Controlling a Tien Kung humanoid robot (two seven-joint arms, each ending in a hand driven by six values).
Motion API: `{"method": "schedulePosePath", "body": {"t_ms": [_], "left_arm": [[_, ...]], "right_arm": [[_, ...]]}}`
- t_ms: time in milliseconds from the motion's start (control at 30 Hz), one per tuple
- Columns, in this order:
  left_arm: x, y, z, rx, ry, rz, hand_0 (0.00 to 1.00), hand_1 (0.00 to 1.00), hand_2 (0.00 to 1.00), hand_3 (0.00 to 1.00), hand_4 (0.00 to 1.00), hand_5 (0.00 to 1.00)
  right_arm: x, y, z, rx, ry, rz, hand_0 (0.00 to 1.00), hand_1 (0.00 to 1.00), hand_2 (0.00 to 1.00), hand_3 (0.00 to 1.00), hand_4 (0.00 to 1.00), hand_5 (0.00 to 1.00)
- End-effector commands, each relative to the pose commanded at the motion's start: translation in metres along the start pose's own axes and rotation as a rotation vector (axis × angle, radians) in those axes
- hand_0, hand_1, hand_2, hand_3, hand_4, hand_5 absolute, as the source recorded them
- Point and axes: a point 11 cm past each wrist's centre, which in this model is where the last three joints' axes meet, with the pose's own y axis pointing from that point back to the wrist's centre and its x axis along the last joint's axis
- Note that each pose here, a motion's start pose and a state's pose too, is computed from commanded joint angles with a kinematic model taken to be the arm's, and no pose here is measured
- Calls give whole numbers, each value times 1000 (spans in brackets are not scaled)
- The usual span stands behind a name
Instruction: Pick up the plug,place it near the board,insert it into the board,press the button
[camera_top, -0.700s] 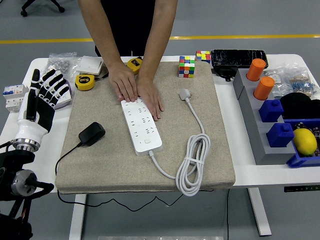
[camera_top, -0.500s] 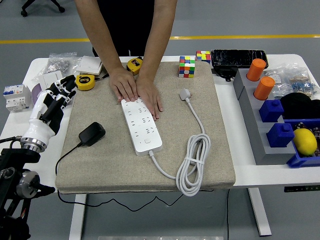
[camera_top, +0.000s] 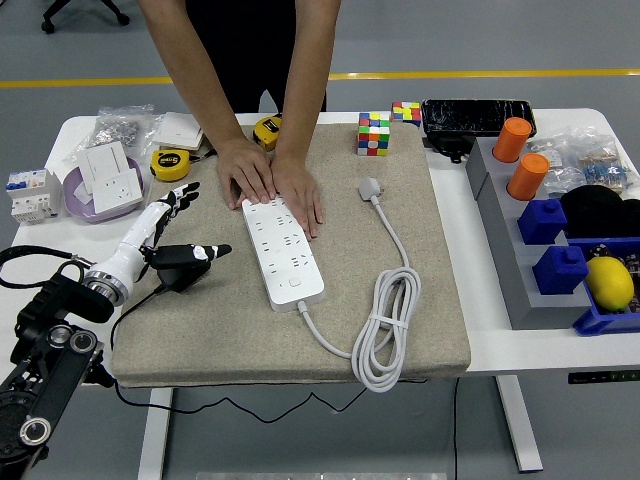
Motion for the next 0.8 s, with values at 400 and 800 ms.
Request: {"method": "schedulePosePath", "body": {"t_ms": [400, 800], "left_arm": [[-8, -13, -20, 60, -62, -5, 998, 998, 998, 990, 998, 162], [-2, -11, -32, 95, -114, 26, 998, 998, 998, 857, 998, 138]], "right_arm": [[0, 0, 0, -1, -6, 0, 832, 725, 721, 762, 998, 984], [-1, 0, -1, 2, -12, -2, 831, 725, 721, 762, 998, 985]]}}
